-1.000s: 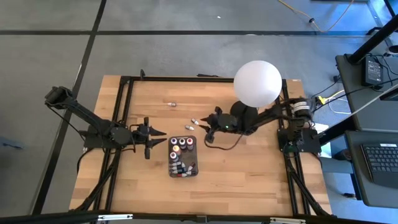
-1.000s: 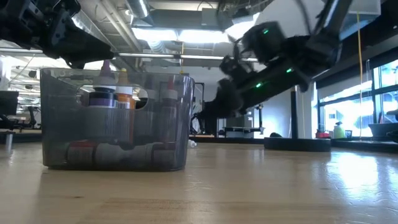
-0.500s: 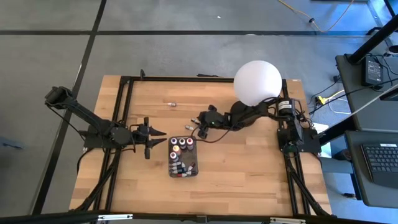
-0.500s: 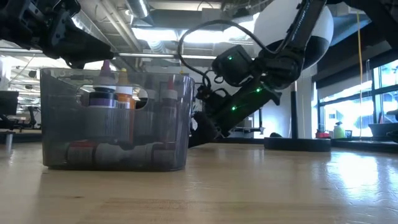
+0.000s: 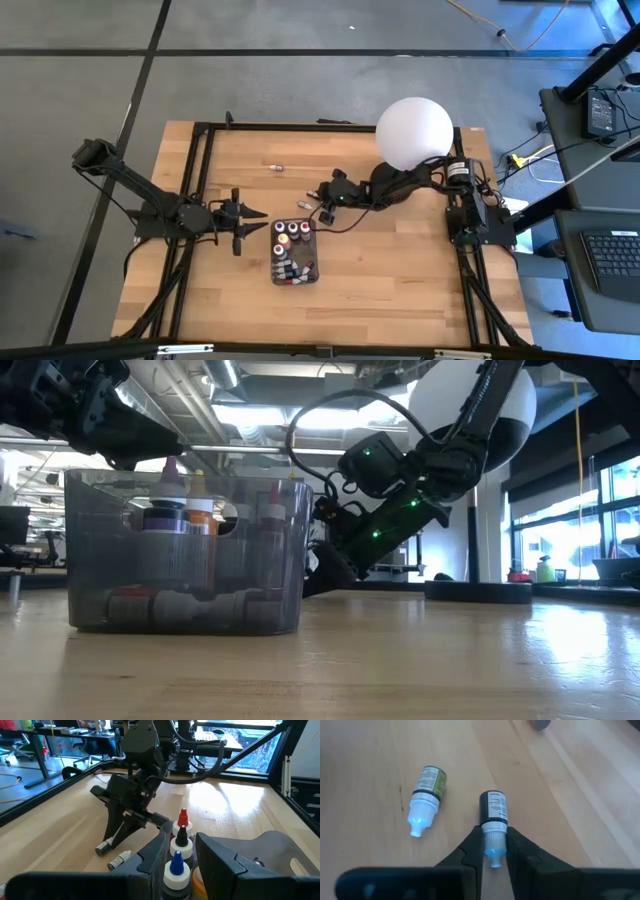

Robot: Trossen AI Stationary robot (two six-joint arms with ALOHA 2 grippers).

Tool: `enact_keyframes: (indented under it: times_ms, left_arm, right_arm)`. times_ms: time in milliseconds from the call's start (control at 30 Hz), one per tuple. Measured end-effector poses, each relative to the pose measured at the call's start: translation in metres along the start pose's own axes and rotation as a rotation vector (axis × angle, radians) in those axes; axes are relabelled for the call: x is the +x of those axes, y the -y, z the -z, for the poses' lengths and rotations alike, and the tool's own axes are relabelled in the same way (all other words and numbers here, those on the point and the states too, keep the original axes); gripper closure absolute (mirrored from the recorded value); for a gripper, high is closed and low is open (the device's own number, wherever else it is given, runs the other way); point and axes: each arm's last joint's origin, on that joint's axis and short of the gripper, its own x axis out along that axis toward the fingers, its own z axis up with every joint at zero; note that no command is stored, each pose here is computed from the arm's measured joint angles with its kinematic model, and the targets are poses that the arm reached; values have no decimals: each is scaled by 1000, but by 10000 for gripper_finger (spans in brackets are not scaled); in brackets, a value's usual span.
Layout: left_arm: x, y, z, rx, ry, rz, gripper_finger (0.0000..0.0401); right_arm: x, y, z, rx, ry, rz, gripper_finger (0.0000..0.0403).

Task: Pick & Place food coloring
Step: Put the small black food coloring bottle into the black bin

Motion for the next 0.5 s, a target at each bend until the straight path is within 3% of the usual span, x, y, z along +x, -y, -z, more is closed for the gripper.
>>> enact_keyframes:
  times_ms: [300,400,500]
  left_arm:
    - [0,0,0,-1,1,0,297]
    - [0,0,0,-1,2,0,297]
    - [0,0,0,-1,2,0,297]
  right_arm:
    - [-19,4,-8,-15,-70,78,330]
    - [-36,3,-23,-28,-43,138,334]
    - [-54,-4,-37,-57,-19,130,339]
